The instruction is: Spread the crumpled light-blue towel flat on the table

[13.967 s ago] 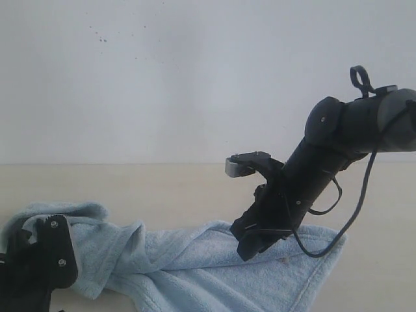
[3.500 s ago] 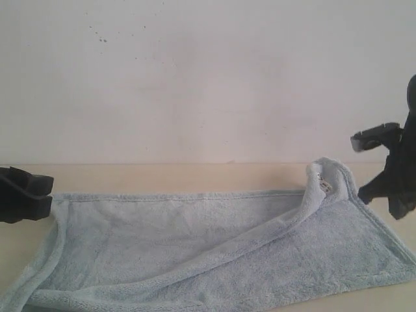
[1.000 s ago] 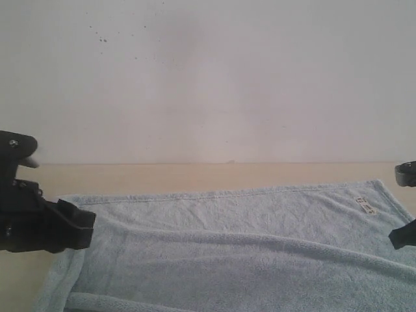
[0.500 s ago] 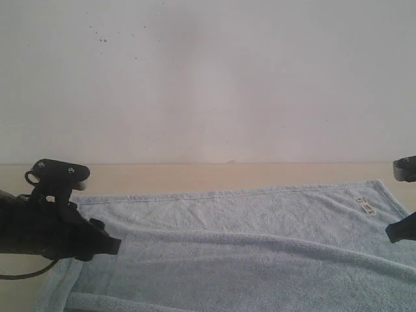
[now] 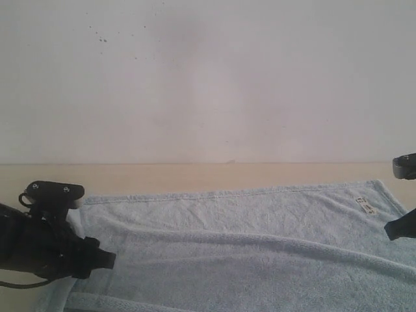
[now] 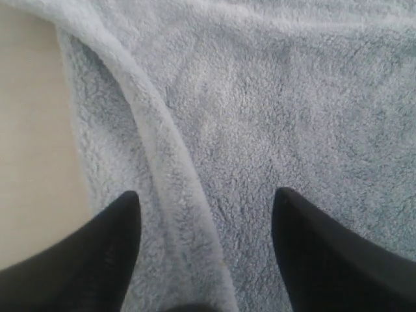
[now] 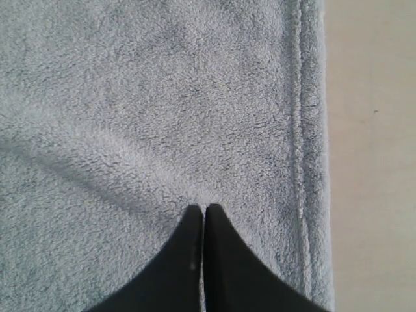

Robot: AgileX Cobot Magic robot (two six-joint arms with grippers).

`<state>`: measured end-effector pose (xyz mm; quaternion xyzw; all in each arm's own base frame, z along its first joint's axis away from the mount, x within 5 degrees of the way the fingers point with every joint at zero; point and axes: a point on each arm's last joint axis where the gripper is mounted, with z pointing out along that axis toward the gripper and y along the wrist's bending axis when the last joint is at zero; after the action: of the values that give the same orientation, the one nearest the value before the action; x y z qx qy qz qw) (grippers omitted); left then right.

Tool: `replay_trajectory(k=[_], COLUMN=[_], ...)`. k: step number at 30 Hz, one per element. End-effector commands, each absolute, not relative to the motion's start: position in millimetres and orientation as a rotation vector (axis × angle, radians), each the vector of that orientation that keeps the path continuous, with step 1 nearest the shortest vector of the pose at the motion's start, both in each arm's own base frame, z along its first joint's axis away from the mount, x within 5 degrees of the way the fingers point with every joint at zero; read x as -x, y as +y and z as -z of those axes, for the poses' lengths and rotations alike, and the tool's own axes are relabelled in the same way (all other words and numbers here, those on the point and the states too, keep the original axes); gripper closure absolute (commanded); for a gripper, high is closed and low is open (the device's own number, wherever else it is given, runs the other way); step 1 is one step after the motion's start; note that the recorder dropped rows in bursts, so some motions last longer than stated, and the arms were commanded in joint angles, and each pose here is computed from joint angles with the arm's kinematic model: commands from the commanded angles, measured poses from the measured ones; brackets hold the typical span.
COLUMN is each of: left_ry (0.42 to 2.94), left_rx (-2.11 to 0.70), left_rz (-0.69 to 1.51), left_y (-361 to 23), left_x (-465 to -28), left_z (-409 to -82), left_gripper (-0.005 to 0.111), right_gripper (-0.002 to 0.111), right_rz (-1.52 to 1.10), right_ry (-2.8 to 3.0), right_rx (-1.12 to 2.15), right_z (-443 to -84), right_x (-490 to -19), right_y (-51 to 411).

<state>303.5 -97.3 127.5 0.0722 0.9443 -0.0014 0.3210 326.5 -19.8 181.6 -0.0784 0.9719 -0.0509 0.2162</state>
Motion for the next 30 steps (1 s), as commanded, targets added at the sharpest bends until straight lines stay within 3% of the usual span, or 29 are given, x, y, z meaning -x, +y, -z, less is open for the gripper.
replay_trajectory(k=[1, 10, 14, 18, 24, 30], left_ry=[2.511, 2.553, 2.536, 2.517, 2.459, 2.416], left_rx=[-0.194, -0.207, -0.212, -0.205, -0.144, -0.213], left_rz=[0.004, -0.045, -0.195, -0.404, -0.660, -0.765], left_y=[-98.6, -96.4, -86.0, -72.0, -53.5, -47.5], left_x=[-302.5, -302.4, -301.4, -300.4, -297.3, -294.9], left_z=[-118.3, -102.7, -105.1, -113.9, -134.0, -151.8], left_gripper=[0.049, 0.052, 0.079, 0.095, 0.096, 0.096], right_gripper=[0.108, 0.108, 0.108, 0.108, 0.108, 0.108], right_rz=[0.146, 0.148, 0.148, 0.148, 0.149, 0.146], right_ry=[2.666, 2.659, 2.654, 2.646, 2.641, 2.644], right_rx=[0.228, 0.232, 0.232, 0.232, 0.232, 0.229], right_z=[-184.2, -184.5, -184.7, -185.0, -185.2, -185.1], right_x=[-328.7, -329.3, -329.7, -330.4, -330.7, -330.5], right_y=[-20.0, -19.9, -19.9, -19.9, -19.9, -19.8])
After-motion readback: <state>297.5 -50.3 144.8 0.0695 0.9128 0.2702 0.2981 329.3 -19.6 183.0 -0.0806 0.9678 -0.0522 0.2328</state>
